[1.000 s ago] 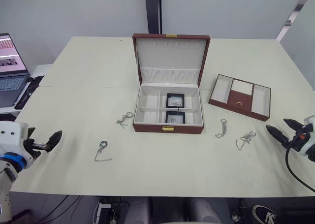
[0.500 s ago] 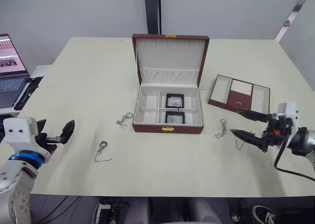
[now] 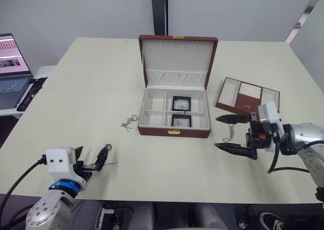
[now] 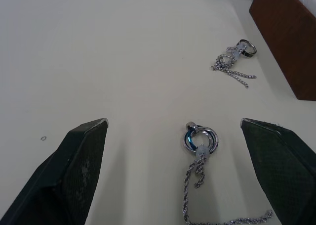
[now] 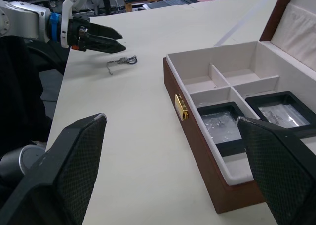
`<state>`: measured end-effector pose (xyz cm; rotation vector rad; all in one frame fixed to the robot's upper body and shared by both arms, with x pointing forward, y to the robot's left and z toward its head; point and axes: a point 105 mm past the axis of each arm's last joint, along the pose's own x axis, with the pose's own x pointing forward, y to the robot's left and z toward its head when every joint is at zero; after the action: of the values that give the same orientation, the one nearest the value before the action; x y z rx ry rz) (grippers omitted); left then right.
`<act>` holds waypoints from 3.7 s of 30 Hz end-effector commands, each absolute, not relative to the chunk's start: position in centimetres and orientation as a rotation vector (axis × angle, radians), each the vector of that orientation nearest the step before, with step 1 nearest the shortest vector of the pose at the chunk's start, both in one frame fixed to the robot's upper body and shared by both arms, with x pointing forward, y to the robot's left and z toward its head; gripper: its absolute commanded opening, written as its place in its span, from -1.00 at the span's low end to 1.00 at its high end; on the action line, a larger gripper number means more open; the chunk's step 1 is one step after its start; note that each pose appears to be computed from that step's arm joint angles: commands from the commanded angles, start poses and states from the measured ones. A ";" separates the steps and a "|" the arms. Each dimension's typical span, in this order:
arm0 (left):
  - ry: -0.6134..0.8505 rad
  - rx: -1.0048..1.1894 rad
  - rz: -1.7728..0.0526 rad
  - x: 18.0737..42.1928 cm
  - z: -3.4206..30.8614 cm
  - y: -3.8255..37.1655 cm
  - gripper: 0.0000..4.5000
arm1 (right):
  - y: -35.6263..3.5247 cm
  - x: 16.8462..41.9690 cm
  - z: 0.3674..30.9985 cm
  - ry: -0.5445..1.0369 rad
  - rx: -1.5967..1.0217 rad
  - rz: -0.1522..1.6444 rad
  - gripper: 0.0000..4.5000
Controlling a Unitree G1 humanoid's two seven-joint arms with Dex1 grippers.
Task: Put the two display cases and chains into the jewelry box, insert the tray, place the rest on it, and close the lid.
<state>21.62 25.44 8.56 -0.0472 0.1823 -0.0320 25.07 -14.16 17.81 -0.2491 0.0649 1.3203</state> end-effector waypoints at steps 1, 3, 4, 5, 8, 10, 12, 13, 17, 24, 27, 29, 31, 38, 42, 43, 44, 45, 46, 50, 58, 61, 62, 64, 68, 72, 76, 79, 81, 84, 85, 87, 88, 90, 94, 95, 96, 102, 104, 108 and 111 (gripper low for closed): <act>0.154 0.016 -0.019 21.6 8.9 25.2 0.99 | -13.5 25.0 18.6 0.031 -0.272 1.338 1.00; 0.162 0.008 -0.027 21.8 8.5 24.9 0.99 | -13.4 25.1 18.6 0.029 -0.272 1.338 1.00; 0.165 0.006 -0.037 21.8 8.3 24.7 0.99 | -13.3 25.1 18.6 0.026 -0.269 1.338 1.00; 0.170 0.010 -0.044 21.9 8.1 24.5 0.99 | -13.3 25.1 18.7 0.025 -0.267 1.338 1.00; 0.187 0.010 -0.072 21.7 7.5 24.0 0.99 | -13.2 25.1 18.6 0.026 -0.265 1.338 1.00; 0.200 0.003 -0.107 21.5 7.2 23.4 0.99 | -13.2 25.2 18.6 0.028 -0.261 1.337 1.00; 0.210 0.006 -0.106 21.2 6.9 23.4 0.99 | -13.1 25.1 18.5 0.030 -0.258 1.336 1.00; 0.213 0.008 -0.096 21.2 6.7 23.5 0.99 | -13.1 25.1 18.5 0.030 -0.254 1.337 1.00; 0.239 0.015 -0.091 20.9 6.0 23.6 0.99 | -13.1 25.0 18.4 0.035 -0.249 1.338 1.00; 0.266 0.028 -0.078 21.1 5.1 23.8 0.99 | -13.2 25.1 18.4 0.037 -0.247 1.334 1.00; 0.299 0.021 -0.081 21.0 4.5 23.7 0.99 | -13.2 25.1 18.4 0.039 -0.246 1.333 1.00; 0.322 0.002 -0.083 20.9 4.1 23.6 0.99 | -13.2 25.1 18.4 0.040 -0.246 1.331 1.00; 0.335 0.003 -0.091 20.8 3.9 23.4 0.99 | -13.3 25.1 18.3 0.043 -0.247 1.329 1.00; 0.369 0.030 -0.065 20.8 3.2 24.0 0.34 | -13.4 25.3 18.3 0.044 -0.248 1.325 1.00; 0.371 0.023 -0.057 20.9 2.9 24.0 -0.18 | -13.4 25.5 18.4 0.039 -0.251 1.321 1.00; 0.368 0.021 -0.055 21.0 3.0 24.1 -0.29 | -13.4 25.6 18.4 0.037 -0.251 1.320 1.00; 0.366 0.019 -0.053 21.1 3.0 24.1 -0.43 | -13.4 25.6 18.5 0.037 -0.252 1.320 1.00; 0.366 0.017 -0.050 21.2 2.9 24.1 -0.56 | -13.4 25.6 18.5 0.037 -0.253 1.320 1.00; 0.365 0.016 -0.046 21.2 2.9 24.1 -0.70 | -13.4 25.6 18.5 0.037 -0.253 1.320 1.00; 0.358 0.009 -0.034 21.4 2.8 24.3 -0.99 | -13.4 25.6 18.5 0.038 -0.256 1.321 1.00; 0.228 -0.036 -0.004 22.1 5.4 24.7 -0.99 | -13.4 25.3 18.7 0.029 -0.242 1.331 1.00; 0.162 -0.036 -0.020 22.5 7.1 24.4 -0.99 | -13.4 25.4 19.1 0.017 -0.238 1.326 1.00; 0.145 -0.025 -0.033 22.7 7.6 24.3 -0.99 | -13.5 25.4 19.1 0.014 -0.238 1.323 1.00; 0.114 -0.018 -0.050 23.3 8.7 24.2 -0.99 | -13.5 25.5 19.4 0.004 -0.237 1.317 1.00; 0.062 -0.015 -0.105 24.4 10.8 23.4 -0.99 | -13.6 25.7 20.1 -0.016 -0.234 1.306 1.00; 0.015 -0.021 -0.161 25.7 12.8 22.1 -0.99 | -13.7 25.8 20.8 -0.037 -0.226 1.282 1.00; -0.024 -0.013 -0.237 27.1 14.9 20.6 -0.99 | -13.9 26.0 21.1 -0.047 -0.223 1.248 1.00; -0.048 0.003 -0.310 28.3 16.6 19.0 -0.99 | -14.1 26.3 21.3 -0.055 -0.225 1.212 1.00; -0.053 0.036 -0.358 29.2 17.5 18.0 -0.99 | -14.2 26.5 21.4 -0.061 -0.221 1.188 1.00; -0.082 0.045 -0.393 30.8 19.1 16.9 -0.99 | -14.3 26.8 21.7 -0.080 -0.201 1.157 1.00; -0.091 0.048 -0.410 31.2 19.5 16.4 -0.99 | -14.3 26.8 21.7 -0.082 -0.201 1.150 1.00; -0.107 0.043 -0.447 32.2 20.1 15.3 -0.99 | -14.3 27.0 21.8 -0.087 -0.200 1.135 1.00; -0.112 0.038 -0.457 32.7 20.2 15.0 -0.99 | -14.3 27.1 21.9 -0.090 -0.198 1.130 1.00; -0.114 0.038 -0.477 33.6 20.2 14.3 -0.99 | -14.2 27.1 21.9 -0.094 -0.194 1.124 1.00; -0.111 0.040 -0.495 34.9 19.7 13.4 -0.99 | -14.1 27.1 22.1 -0.101 -0.198 1.110 1.00; -0.114 0.038 -0.501 35.2 19.6 13.2 -0.99 | -14.2 27.1 22.2 -0.102 -0.199 1.105 1.00; -0.115 0.038 -0.505 35.5 19.5 12.8 -0.99 | -14.2 27.2 22.3 -0.103 -0.198 1.098 1.00; -0.107 0.038 -0.500 37.2 18.5 11.5 -0.99 | -14.8 27.4 22.4 -0.091 -0.200 1.053 1.00; -0.107 0.036 -0.499 37.6 18.3 11.2 -0.99 | -15.0 27.4 22.3 -0.082 -0.202 1.048 1.00; -0.107 0.041 -0.474 38.3 17.9 10.9 -0.99 | -15.0 27.3 22.4 -0.074 -0.203 1.043 1.00; -0.114 0.030 -0.459 38.4 17.8 10.8 -0.99 | -15.2 27.2 22.4 -0.068 -0.205 1.038 1.00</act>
<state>38.45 11.15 16.48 0.0174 -0.0577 -0.4588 27.75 -14.96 21.13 -0.1799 -0.0218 1.0435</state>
